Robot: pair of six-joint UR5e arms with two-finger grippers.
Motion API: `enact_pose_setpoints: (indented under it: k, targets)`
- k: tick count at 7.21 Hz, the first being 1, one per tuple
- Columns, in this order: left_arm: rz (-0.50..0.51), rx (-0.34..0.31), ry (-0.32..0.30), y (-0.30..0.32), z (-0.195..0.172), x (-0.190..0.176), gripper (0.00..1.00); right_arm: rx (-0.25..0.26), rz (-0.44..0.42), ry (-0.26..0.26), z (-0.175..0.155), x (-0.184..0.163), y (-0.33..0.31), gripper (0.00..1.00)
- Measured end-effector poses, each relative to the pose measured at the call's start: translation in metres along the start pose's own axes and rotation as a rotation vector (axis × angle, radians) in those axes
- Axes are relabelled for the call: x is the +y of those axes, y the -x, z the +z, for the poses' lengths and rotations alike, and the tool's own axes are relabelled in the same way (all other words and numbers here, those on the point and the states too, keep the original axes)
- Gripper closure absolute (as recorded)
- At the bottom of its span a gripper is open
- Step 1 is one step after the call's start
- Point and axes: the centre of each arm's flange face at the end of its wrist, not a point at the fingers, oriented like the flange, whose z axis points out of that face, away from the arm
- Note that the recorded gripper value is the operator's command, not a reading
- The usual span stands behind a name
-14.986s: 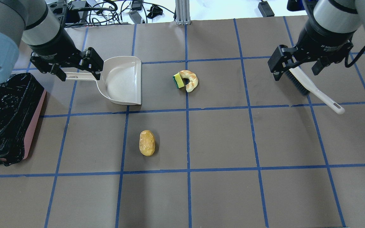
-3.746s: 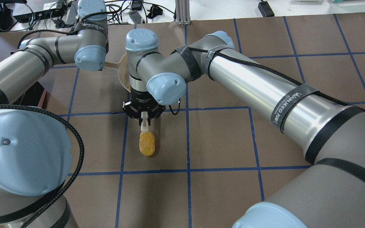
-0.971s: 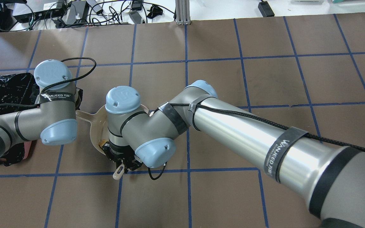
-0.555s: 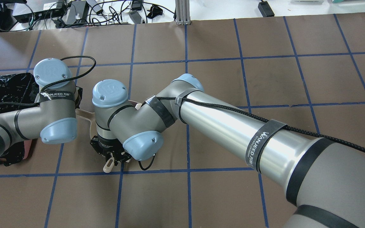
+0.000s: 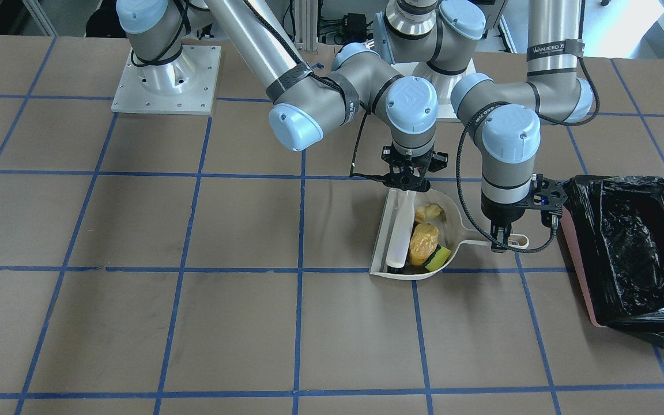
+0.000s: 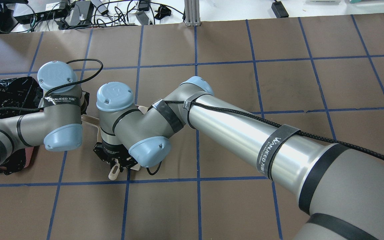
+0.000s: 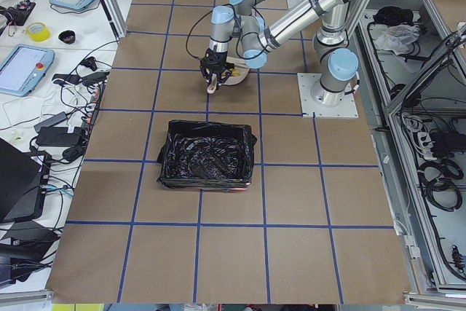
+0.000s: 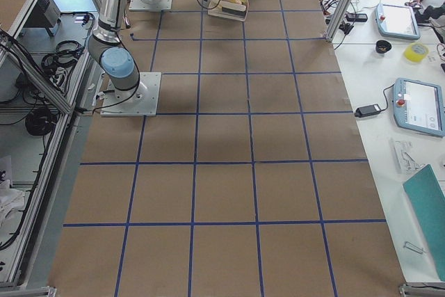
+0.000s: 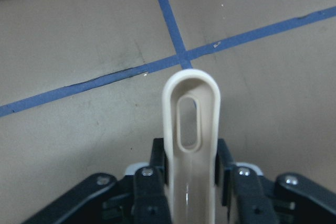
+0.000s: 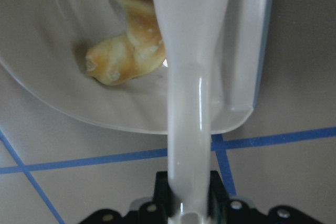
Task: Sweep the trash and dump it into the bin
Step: 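Sweep the yellow potato into the dustpan while the left gripper lowers the dustpan toward it, then lift the loaded dustpan toward the trash bag while the right gripper withdraws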
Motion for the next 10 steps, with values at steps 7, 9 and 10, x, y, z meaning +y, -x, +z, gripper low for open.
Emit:
enact_pose_setpoints:
  k: [7, 9, 10]
  targets:
    - [0.007, -0.013, 0.131, -0.003, 0.003, 0.007, 1.00, 0.174, 0.089, 0.071, -0.072, -0.032, -0.065, 1.00]
    - [0.015, -0.038, 0.190, -0.017, -0.010, -0.001, 1.00, 0.219, 0.082, 0.057, -0.088, -0.036, -0.079, 1.00]
    - [0.022, -0.054, 0.209, -0.029, -0.024, -0.012, 1.00, 0.264, 0.064, 0.041, -0.101, -0.043, -0.093, 1.00]
